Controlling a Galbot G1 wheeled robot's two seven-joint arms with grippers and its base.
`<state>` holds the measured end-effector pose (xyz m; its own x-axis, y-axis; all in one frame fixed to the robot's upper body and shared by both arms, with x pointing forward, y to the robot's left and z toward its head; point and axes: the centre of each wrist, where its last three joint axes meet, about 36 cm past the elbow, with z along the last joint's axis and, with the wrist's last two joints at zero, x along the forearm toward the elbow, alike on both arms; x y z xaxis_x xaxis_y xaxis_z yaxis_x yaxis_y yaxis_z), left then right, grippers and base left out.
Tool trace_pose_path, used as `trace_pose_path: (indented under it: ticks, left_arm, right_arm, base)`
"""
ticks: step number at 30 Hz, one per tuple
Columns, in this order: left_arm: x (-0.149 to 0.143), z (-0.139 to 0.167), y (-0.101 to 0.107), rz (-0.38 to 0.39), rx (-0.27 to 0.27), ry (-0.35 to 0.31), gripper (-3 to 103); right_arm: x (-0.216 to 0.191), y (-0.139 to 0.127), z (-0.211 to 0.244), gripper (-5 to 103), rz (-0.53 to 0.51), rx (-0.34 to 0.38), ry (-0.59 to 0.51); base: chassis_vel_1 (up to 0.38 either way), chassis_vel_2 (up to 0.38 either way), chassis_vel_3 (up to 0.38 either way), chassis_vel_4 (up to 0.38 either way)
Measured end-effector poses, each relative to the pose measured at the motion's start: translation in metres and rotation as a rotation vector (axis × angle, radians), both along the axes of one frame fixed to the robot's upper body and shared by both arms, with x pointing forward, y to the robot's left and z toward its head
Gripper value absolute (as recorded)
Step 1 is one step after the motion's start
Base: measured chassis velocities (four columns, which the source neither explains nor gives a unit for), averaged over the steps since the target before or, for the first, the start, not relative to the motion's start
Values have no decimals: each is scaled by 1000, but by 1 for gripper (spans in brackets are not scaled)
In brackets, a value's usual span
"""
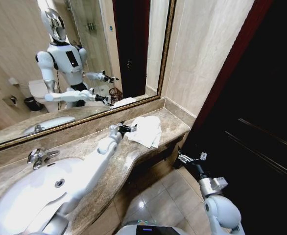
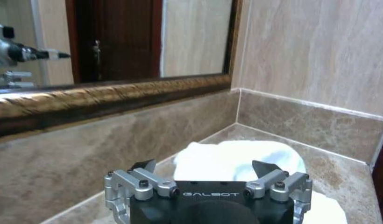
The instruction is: Discard the used towel into the hamper.
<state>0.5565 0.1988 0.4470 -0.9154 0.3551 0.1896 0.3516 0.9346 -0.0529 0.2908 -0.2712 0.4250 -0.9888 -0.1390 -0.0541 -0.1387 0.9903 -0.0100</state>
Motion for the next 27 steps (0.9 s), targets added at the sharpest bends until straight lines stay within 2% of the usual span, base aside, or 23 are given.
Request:
trace_pose_path:
  ticks: [12, 15, 20, 27]
  left_arm:
    - [44, -14, -24, 22, 55, 59, 100]
    - [56, -19, -38, 12, 70, 82, 100]
    - [60, -20, -44, -2, 78, 95, 100]
    - [66, -31, -51, -24, 94, 155, 101]
  right_arm:
    - [3, -5, -6, 100, -8, -2, 4]
    - [3, -6, -6, 100, -12, -1, 1]
    - [3, -9, -5, 100, -19, 3, -3]
    - [1, -15, -9, 100, -28, 10, -6]
  base:
    - [0, 0, 0, 0]
    - [0, 0, 0, 0]
    - [0, 0, 0, 0]
    - [0, 0, 0, 0]
